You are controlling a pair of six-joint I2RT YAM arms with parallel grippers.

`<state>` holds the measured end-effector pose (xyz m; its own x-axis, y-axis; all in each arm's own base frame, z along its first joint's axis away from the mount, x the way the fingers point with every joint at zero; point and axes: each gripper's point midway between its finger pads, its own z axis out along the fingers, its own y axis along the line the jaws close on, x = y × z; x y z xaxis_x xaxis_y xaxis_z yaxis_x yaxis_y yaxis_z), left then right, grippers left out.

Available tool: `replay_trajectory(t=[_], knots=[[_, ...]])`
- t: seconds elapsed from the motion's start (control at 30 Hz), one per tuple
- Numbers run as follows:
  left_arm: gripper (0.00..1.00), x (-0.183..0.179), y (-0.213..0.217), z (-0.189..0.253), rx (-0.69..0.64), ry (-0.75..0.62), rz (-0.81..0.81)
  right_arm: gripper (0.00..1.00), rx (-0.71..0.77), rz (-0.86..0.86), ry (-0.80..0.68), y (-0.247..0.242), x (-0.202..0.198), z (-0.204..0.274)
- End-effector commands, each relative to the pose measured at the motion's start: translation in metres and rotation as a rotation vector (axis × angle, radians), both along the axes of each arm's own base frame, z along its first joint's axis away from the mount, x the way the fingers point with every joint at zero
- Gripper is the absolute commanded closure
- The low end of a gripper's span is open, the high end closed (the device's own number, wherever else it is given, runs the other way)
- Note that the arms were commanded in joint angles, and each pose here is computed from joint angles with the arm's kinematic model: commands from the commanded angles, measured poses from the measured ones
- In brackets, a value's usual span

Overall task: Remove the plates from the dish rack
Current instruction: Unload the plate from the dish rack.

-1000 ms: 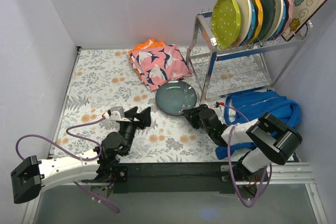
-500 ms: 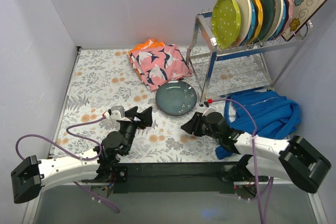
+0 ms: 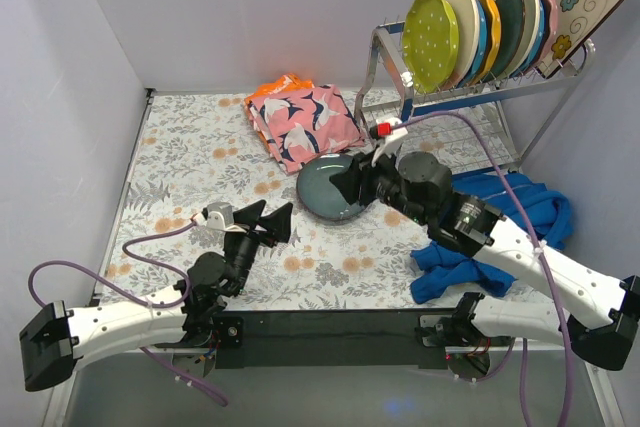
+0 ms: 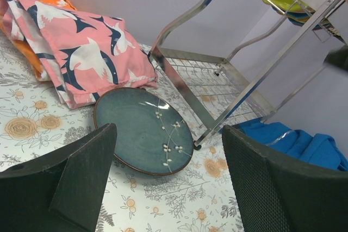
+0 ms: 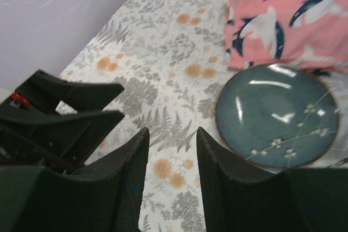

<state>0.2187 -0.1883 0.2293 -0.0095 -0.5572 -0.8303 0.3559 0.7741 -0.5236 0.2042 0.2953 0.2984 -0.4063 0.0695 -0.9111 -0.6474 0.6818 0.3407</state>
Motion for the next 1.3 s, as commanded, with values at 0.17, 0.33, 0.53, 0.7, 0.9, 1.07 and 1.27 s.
replay_trajectory(t=[0.17,0.33,0.53,0.7,0.9,1.07,1.27], knots=[[0.24,0.001,-0.007,-0.004,0.054,0.002,-0.013,0.54,-0.214,-0.357,-0.372,-0.033,0.079,0.131],[0.24,-0.002,-0.006,0.000,0.040,-0.015,-0.028,0.53,-0.459,-0.560,-0.522,-0.068,0.115,0.173],[0.24,-0.001,-0.009,0.000,0.050,-0.015,-0.035,0.52,-0.396,-0.599,-0.514,-0.113,0.171,0.213],[0.25,-0.001,-0.011,-0.001,0.057,-0.013,-0.038,0.49,-0.391,-0.640,-0.469,-0.156,0.198,0.217],[0.25,-0.001,-0.013,0.000,0.061,-0.015,-0.048,0.43,-0.301,-0.621,-0.415,-0.195,0.209,0.210],[0.25,-0.001,-0.015,-0.002,0.070,-0.012,-0.049,0.41,-0.298,-0.603,-0.415,-0.195,0.206,0.208],[0.25,-0.001,-0.014,-0.002,0.072,-0.013,-0.047,0.41,-0.241,-0.573,-0.457,-0.191,0.190,0.229]])
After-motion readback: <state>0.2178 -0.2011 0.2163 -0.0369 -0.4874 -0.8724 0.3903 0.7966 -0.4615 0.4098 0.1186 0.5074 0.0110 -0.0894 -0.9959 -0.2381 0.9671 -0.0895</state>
